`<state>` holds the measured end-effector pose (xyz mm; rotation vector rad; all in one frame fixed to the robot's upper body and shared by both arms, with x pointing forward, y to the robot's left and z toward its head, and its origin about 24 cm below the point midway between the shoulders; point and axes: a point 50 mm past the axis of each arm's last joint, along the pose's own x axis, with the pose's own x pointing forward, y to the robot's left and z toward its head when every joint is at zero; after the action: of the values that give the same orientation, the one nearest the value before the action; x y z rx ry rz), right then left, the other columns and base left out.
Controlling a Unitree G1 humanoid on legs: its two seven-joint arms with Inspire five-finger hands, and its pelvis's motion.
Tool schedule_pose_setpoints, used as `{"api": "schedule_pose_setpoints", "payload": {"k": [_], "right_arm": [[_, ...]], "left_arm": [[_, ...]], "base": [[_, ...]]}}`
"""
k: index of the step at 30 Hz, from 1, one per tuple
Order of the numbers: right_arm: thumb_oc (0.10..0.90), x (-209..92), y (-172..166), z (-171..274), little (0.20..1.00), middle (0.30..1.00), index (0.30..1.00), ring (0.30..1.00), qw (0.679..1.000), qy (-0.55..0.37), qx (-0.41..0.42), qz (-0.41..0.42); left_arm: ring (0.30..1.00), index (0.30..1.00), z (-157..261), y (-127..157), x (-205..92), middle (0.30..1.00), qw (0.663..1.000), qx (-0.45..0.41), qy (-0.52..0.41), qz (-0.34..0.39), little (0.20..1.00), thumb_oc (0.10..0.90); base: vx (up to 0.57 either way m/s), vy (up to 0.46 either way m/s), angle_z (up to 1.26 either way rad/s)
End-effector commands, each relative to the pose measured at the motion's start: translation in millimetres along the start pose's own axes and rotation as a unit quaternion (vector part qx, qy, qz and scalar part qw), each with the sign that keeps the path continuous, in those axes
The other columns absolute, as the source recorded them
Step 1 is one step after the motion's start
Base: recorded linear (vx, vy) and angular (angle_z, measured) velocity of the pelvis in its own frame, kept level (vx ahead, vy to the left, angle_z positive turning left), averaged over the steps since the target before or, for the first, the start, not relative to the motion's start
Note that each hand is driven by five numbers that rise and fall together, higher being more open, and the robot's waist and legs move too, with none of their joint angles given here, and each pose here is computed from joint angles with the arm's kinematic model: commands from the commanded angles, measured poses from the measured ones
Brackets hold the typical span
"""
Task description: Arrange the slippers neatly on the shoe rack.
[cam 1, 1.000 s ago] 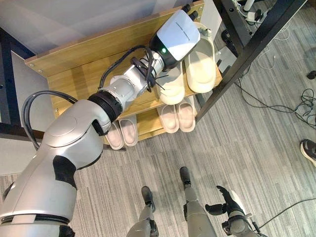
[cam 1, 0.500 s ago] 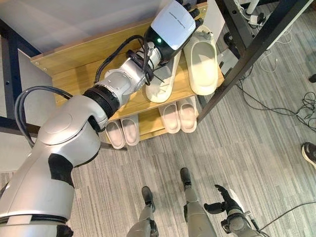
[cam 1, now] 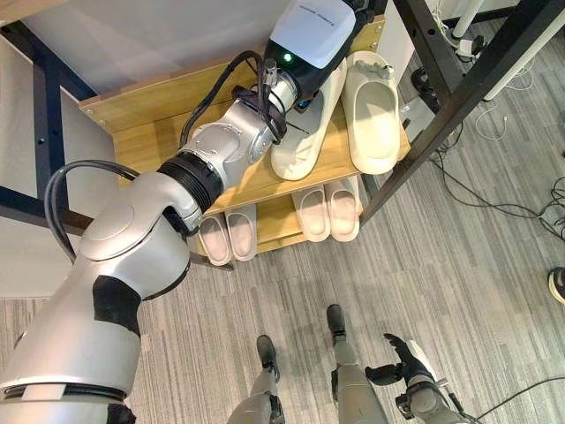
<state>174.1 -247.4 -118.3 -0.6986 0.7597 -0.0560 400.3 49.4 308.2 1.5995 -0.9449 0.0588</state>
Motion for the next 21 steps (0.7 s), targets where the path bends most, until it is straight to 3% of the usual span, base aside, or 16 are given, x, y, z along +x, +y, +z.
{"api": "schedule_pose_setpoints", "payload": {"k": [1,4,10,21], "right_arm": [[0.800,-2,-23,-22,0.900,0.900,0.900,0.900,0.999,0.035,-0.009,-0.032],[0.800,1,-27,-18,0.900,0.900,0.900,0.900,0.999,0.030,-0.009,-0.037],[0.800,2,-24,-13,0.900,0.900,0.900,0.900,0.999,0.024,-0.011,-0.035],[0.800,0,-19,-17,0.900,0.900,0.900,0.900,0.999,0.032,-0.025,-0.024]], "left_arm": [[0.900,0.900,-10,51,24,0.900,0.994,-0.035,0.041,0.090,0.900,0.800],[0.900,0.900,-11,26,18,0.900,0.998,-0.016,0.053,0.027,0.900,0.800],[0.900,0.900,-5,1,10,0.900,0.998,-0.021,0.063,-0.012,0.900,0.800],[0.900,0.900,-33,3,1,0.900,0.984,-0.116,0.138,0.010,0.900,0.800]], "base": [[0.00,0.000,0.00],[0.00,0.000,0.00],[0.00,-0.002,0.01],[0.00,0.000,0.00]]}}
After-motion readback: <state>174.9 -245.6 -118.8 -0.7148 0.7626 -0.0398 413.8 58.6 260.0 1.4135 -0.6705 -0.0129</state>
